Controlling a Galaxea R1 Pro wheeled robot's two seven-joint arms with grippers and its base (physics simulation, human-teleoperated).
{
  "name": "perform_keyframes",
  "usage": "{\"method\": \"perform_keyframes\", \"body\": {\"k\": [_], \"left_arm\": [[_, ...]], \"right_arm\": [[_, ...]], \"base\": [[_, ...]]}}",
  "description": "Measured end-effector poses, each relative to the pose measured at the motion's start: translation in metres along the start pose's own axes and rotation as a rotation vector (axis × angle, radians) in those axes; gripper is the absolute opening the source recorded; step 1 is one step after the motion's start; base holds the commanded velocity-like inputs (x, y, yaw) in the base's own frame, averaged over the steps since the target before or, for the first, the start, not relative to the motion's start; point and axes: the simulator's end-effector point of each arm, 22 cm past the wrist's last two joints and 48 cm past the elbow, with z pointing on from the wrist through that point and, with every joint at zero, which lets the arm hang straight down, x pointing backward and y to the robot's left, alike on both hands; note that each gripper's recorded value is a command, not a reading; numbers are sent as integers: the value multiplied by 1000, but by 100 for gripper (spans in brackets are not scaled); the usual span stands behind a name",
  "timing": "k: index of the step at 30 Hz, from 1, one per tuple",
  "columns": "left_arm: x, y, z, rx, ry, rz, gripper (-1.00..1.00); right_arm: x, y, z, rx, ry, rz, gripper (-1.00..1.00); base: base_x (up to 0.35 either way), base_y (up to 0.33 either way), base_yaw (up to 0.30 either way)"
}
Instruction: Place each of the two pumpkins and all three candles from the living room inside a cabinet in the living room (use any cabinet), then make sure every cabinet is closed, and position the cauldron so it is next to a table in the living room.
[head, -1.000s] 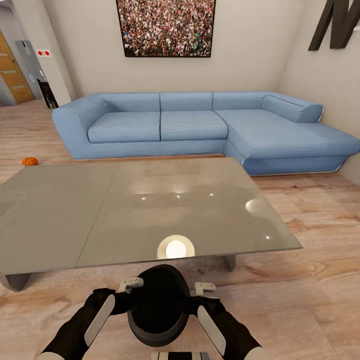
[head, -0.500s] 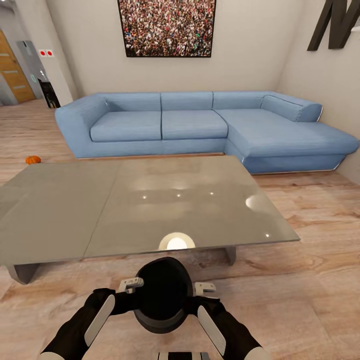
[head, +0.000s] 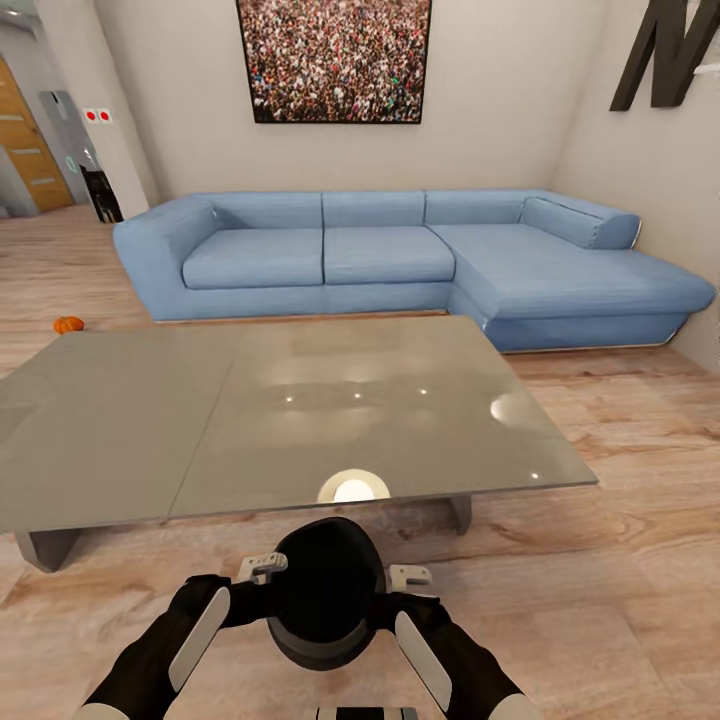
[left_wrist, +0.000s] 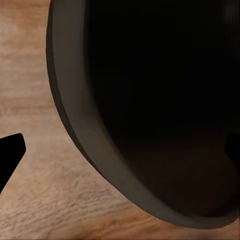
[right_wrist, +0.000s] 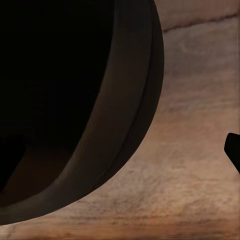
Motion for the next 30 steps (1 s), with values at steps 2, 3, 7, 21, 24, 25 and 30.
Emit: {"method": "perform_keyframes", "body": {"k": [2,3,7,21,24,25,30], "left_arm": [[-3,-1,-3,1,-6,3,100],[-4,-2,-5,1,-10,4,100],[-11,-4,-11,2,-26,9,100],[-18,17,-42,-93,54,1,100],[-25,21,-49,-96,39,-22,100],[-26,21,-51,-95,35,-24,100],[-33,20,-61,-97,36,-30,100]], "right_arm": [[-3,1,-3,-1,-8,-2,100],[-5,1,-4,-1,-12,-3,100],[-11,3,-10,-2,-27,-6,100],[-32,9,-30,-5,-77,-20,100],[-36,10,-34,-5,-88,-22,100],[-38,10,-36,-6,-92,-23,100],[-45,13,-45,-7,-93,-24,100]], "base": [[0,0,0],[0,0,0],[0,0,0],[0,0,0],[0,0,0],[0,0,0],[-99,0,0]]}}
